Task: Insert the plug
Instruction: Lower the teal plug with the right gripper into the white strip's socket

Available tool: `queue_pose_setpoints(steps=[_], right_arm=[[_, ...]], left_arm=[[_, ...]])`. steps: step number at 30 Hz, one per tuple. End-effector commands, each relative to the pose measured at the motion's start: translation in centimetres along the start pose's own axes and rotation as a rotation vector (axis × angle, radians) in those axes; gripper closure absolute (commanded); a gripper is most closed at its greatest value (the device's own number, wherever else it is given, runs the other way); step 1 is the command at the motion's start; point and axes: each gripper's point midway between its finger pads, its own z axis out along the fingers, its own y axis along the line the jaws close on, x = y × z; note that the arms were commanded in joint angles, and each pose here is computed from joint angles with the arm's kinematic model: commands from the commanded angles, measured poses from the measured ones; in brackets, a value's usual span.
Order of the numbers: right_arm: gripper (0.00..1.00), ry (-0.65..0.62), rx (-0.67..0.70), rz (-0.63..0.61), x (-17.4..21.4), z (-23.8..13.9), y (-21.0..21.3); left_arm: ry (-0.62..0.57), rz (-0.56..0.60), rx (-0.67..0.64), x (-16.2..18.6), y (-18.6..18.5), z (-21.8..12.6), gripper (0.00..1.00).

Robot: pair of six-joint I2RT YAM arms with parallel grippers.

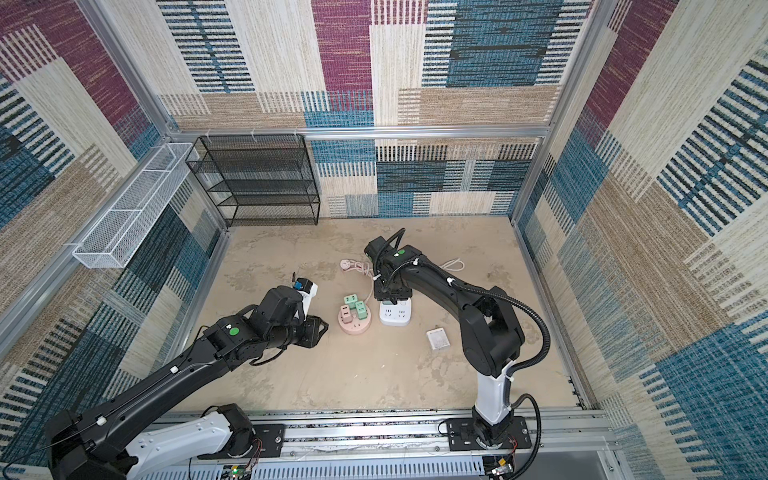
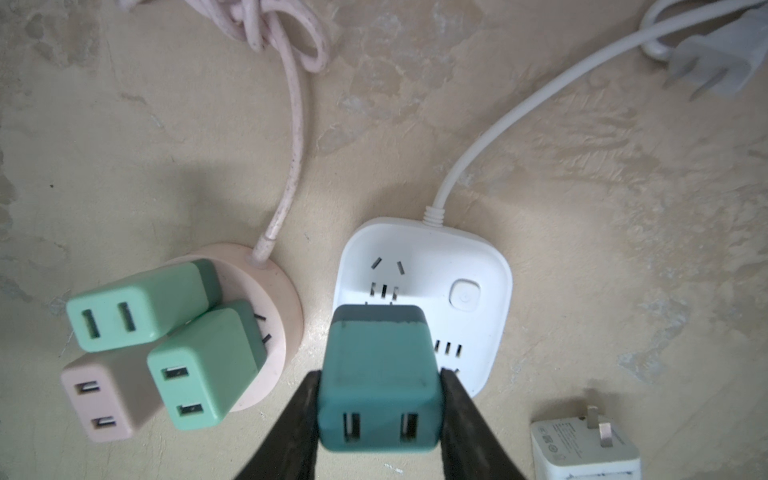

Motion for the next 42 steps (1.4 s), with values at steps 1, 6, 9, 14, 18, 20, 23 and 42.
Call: queue_pose_setpoints(steps=[1,6,9,14,18,20,23,42], right_arm=[[1.00,-0.016,-0.007,0.001,-0.5,0.0,0.3],[1.00,-0.011,0.007,0.006,-0.3,0.3,0.0],[1.00,-0.010,0.016,0.007,-0.3,0.6,-0.1],[1.00,-0.009,0.023,0.009,-0.2,0.9,-0.3],[1.00,-0.006,0.030,0.008,-0.1,1.2,-0.3],[1.00,-0.003,0.034,0.008,-0.1,1.5,-0.4],[1.00,-0.004,0.037,0.010,-0.2,1.6,-0.3],[1.00,0.113,-0.009,-0.075,0.0,3.2,1.5]], left_arm=[[-0.014,-0.003,0.009,-0.3,-0.2,0.1,0.58],[-0.015,-0.003,0.011,-0.3,-0.2,0.1,0.58],[-0.016,-0.005,0.011,-0.2,-0.1,0.2,0.58],[-0.015,-0.008,0.011,-0.2,-0.1,0.2,0.58],[-0.020,-0.010,0.008,-0.2,-0.1,0.1,0.58],[-0.020,-0.008,0.006,-0.2,0.0,0.1,0.58],[-0.021,-0.009,0.004,-0.2,0.0,0.1,0.58],[-0.007,-0.008,-0.001,-0.1,0.0,0.7,0.58]])
